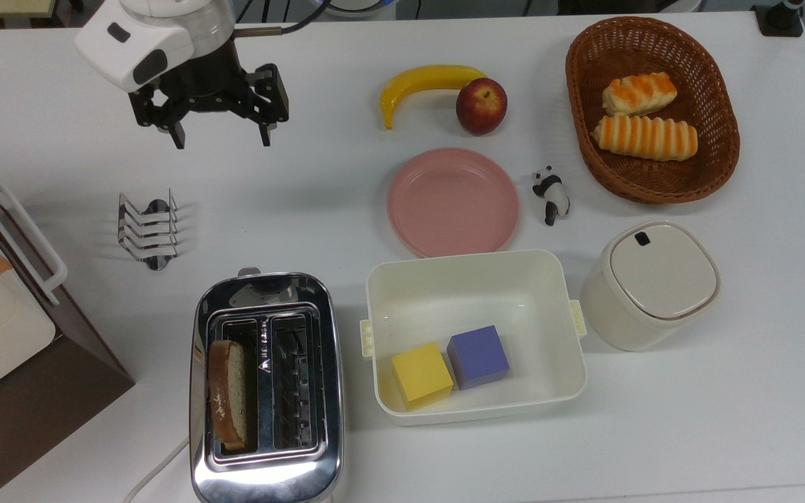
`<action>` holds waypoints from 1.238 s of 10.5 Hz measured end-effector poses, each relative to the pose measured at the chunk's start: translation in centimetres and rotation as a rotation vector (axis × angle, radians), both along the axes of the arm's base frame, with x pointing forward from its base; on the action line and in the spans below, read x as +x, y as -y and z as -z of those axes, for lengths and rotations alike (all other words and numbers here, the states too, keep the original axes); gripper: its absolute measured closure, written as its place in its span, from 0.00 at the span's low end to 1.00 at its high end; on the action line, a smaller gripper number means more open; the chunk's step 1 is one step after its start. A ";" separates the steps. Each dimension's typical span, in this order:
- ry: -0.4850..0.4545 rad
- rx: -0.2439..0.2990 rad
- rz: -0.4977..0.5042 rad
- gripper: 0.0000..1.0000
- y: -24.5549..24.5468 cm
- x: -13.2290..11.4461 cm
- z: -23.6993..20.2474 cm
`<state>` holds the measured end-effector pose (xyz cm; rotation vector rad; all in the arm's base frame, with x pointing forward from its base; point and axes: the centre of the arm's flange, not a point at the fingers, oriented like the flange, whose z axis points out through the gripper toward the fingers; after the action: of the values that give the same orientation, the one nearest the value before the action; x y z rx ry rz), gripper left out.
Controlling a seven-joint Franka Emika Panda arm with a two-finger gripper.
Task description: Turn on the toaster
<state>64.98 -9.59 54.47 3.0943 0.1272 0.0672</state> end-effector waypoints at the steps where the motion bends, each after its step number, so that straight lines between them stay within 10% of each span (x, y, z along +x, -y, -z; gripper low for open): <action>1: 0.003 -0.002 0.007 0.00 0.4 -0.1 -0.2; 13: 0.038 -0.005 0.009 0.00 0.4 0.3 -0.5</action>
<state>65.25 -10.01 54.99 3.0866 0.1126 0.1245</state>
